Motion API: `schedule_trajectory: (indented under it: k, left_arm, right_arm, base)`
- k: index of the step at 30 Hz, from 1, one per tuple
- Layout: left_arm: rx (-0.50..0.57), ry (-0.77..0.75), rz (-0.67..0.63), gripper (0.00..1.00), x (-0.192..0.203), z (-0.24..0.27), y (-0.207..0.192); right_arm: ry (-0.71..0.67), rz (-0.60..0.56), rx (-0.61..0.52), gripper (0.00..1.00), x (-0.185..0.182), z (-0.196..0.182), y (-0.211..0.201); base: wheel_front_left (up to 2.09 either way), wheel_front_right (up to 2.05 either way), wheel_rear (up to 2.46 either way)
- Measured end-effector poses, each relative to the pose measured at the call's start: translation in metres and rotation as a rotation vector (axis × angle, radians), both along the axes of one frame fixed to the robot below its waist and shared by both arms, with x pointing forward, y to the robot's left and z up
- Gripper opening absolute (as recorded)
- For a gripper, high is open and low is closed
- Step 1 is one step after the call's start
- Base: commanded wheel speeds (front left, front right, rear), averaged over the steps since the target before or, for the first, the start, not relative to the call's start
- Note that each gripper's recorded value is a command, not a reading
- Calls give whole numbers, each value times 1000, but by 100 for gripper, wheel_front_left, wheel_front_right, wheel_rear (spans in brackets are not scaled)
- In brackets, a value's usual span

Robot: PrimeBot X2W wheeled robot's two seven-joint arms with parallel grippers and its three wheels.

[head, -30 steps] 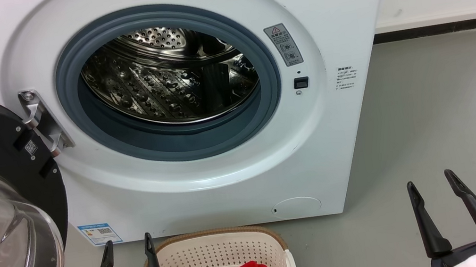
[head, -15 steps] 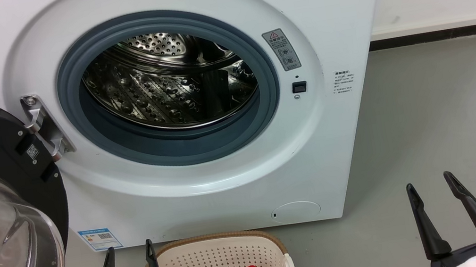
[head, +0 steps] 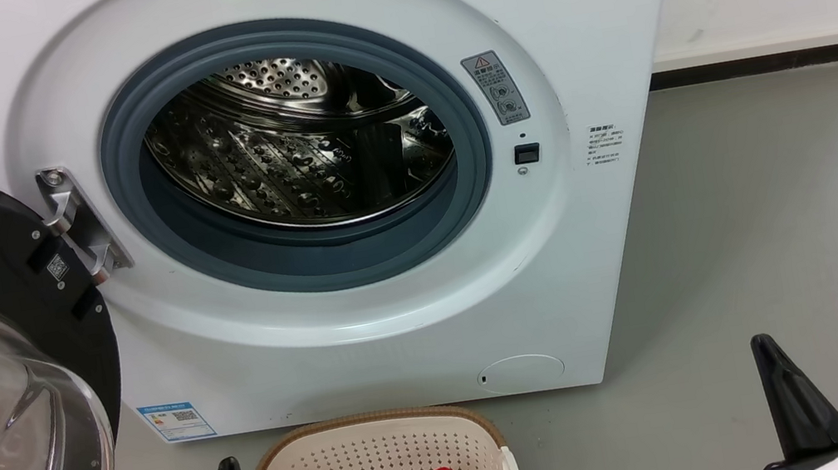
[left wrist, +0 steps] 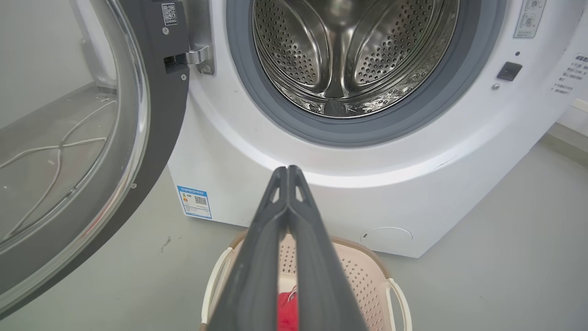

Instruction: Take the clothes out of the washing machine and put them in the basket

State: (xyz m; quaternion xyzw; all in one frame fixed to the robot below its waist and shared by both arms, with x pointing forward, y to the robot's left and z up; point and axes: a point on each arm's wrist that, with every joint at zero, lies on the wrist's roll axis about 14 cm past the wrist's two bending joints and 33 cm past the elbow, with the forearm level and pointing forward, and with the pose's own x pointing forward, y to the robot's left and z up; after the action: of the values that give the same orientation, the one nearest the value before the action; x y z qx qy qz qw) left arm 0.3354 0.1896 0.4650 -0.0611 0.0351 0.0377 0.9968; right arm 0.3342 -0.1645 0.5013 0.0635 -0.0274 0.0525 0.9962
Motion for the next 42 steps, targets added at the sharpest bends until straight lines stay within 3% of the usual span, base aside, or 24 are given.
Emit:
schedule_trajectory:
  k: [19, 42]
  left_arm:
    - [-357, 19, 55, 0, 11, 0, 7]
    - [-702, 16, 78, 0, 23, 4, 10]
  right_arm:
    - [50, -49, 353, 0, 13, -2, -13]
    - [96, -79, 694, 0, 25, -4, -23]
  base:
    - [0, 0, 0]
    - [0, 0, 0]
